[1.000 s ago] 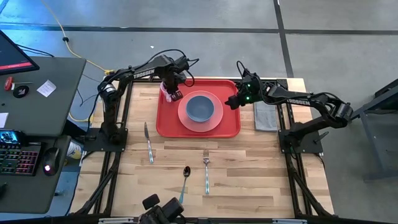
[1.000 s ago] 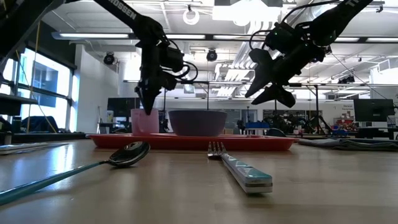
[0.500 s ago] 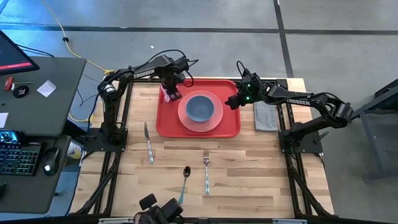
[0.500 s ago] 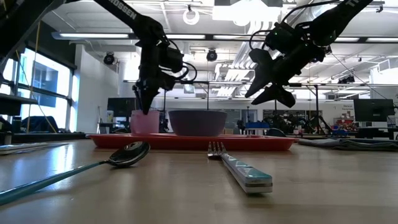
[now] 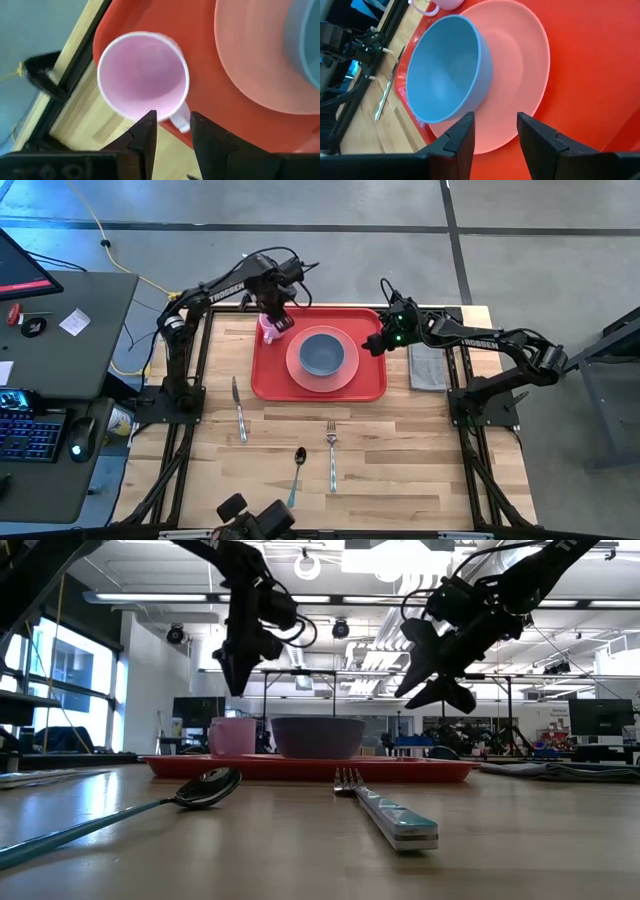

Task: Set up tray
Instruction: Adjust the pink plate on the red serving tray

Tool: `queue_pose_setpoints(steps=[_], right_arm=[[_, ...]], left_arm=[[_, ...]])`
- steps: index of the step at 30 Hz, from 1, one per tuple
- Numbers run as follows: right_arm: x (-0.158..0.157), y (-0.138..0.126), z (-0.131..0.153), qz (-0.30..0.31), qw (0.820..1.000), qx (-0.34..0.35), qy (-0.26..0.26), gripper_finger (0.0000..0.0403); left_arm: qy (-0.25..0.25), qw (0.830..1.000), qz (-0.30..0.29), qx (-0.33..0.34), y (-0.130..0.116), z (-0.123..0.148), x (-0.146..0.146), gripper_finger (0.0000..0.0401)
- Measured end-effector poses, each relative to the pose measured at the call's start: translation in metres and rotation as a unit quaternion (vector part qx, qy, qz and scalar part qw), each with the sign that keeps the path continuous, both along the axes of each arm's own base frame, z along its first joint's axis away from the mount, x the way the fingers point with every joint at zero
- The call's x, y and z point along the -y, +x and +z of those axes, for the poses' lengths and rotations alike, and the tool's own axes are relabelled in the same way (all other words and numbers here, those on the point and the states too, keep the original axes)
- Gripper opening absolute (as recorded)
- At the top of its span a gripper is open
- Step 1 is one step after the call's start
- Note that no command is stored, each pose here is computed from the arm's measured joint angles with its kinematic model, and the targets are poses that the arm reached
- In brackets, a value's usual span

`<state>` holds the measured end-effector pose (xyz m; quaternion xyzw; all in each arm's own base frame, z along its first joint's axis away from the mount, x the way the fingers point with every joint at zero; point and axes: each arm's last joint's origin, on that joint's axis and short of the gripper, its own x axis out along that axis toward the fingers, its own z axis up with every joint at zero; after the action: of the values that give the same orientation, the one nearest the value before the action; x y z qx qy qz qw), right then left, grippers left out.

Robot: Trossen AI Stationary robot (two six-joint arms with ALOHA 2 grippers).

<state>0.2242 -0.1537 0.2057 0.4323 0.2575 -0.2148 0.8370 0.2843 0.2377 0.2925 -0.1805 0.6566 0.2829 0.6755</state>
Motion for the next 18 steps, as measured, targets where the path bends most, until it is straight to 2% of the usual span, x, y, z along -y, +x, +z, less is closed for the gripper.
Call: queue_pose_setpoints(steps=[6,10,13,18], right_arm=[[-0.003,0.0,-0.001,0.027,0.999,0.009,0.03,0.0137],[-0.006,-0.001,0.0,0.053,0.997,0.018,0.053,0.0137],[-0.01,-0.008,0.003,0.047,0.997,-0.001,0.064,0.0137],[-0.02,-0.029,0.015,-0.005,0.997,-0.062,0.033,0.0137]], left_arm=[[-0.006,0.999,0.036,0.002,-0.002,0.027,0.009,0.0152],[0.005,0.999,0.049,0.023,0.0,0.048,0.025,0.0152],[0.016,0.997,0.056,0.049,0.003,0.063,0.044,0.0152],[0.025,0.993,0.069,0.09,0.007,0.084,0.083,0.0152]])
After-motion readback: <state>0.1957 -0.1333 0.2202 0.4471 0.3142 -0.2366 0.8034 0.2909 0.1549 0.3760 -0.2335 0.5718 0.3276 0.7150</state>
